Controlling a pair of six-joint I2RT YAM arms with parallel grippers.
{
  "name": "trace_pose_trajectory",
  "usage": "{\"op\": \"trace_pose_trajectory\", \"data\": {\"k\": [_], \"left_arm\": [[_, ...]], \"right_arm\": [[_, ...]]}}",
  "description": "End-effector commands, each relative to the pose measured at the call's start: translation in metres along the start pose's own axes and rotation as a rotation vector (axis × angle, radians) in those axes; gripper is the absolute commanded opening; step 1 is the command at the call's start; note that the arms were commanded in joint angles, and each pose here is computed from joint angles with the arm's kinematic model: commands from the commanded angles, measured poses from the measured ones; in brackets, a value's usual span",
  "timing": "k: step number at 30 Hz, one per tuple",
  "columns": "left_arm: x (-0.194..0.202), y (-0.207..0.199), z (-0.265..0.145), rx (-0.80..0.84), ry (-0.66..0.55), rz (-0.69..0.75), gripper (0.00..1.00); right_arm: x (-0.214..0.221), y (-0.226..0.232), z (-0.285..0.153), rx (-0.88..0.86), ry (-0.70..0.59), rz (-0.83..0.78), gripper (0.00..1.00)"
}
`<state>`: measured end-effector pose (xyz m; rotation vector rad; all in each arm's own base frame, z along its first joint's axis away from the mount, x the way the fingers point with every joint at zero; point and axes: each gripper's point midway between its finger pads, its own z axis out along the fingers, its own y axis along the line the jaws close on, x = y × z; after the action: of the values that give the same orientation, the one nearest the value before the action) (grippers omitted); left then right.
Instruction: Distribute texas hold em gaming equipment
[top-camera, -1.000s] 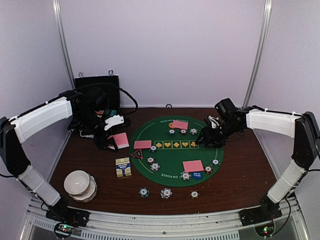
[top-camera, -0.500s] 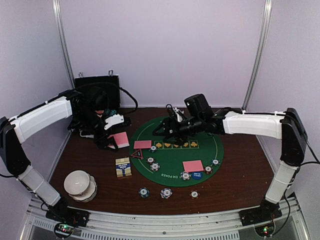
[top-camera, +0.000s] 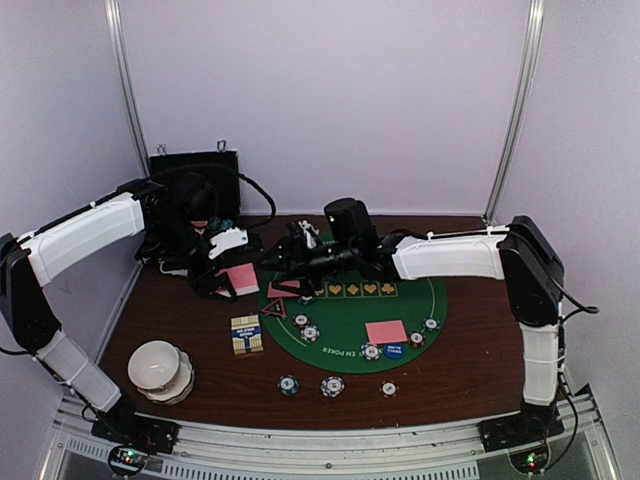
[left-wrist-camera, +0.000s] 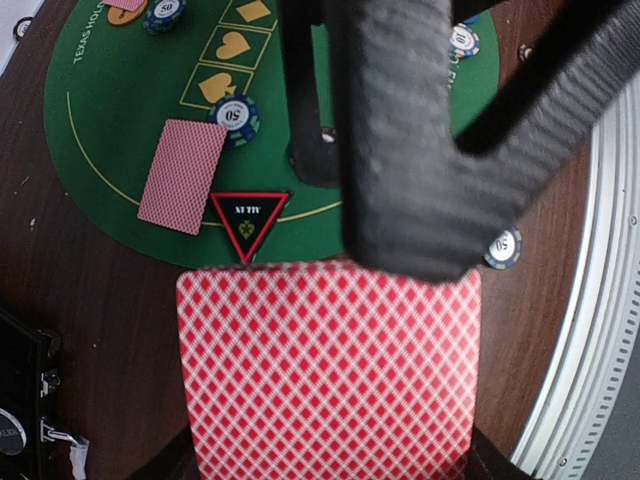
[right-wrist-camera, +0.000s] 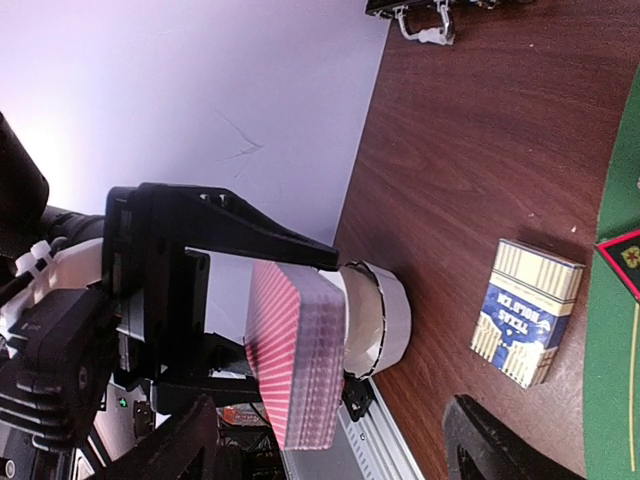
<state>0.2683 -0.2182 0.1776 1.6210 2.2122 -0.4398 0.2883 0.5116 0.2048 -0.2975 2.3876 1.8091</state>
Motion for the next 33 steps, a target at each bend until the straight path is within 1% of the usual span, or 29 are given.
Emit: {"op": "trace_pose_trajectory", "data": {"k": [1,13,20,24,30,33], "left_arm": [[-0.014,0.004,-0.009,-0.006,-0.047,0.002,0.0],[-0.015,0.004,-0.01,-0.004,-0.053,0.001,0.0],[-0.015,0.003,-0.01,-0.006,-0.054,0.003,0.0],[-0.014,0.003,-0.011,-0.009,-0.052,0.005,0.0],[-0.015,0.003,-0.012,-0.009,-0.056,0.006,0.0],[-0.014,0.003,-0.011,-0.012,-0.051,0.007,0.0]], "right_arm": [[0.0,0.025,0.014,-0.094,0.025,-0.019,0.81],[0.004,0.021,0.044,-0.114,0.077,-0.003,0.8],[0.004,0.008,0.054,-0.098,0.094,0.027,0.77],[0.005,-0.005,0.05,-0.074,0.093,0.043,0.74],[0.002,-0.021,0.031,-0.049,0.066,0.059,0.69],[0.001,-0.025,0.022,-0.046,0.057,0.064,0.63]]}}
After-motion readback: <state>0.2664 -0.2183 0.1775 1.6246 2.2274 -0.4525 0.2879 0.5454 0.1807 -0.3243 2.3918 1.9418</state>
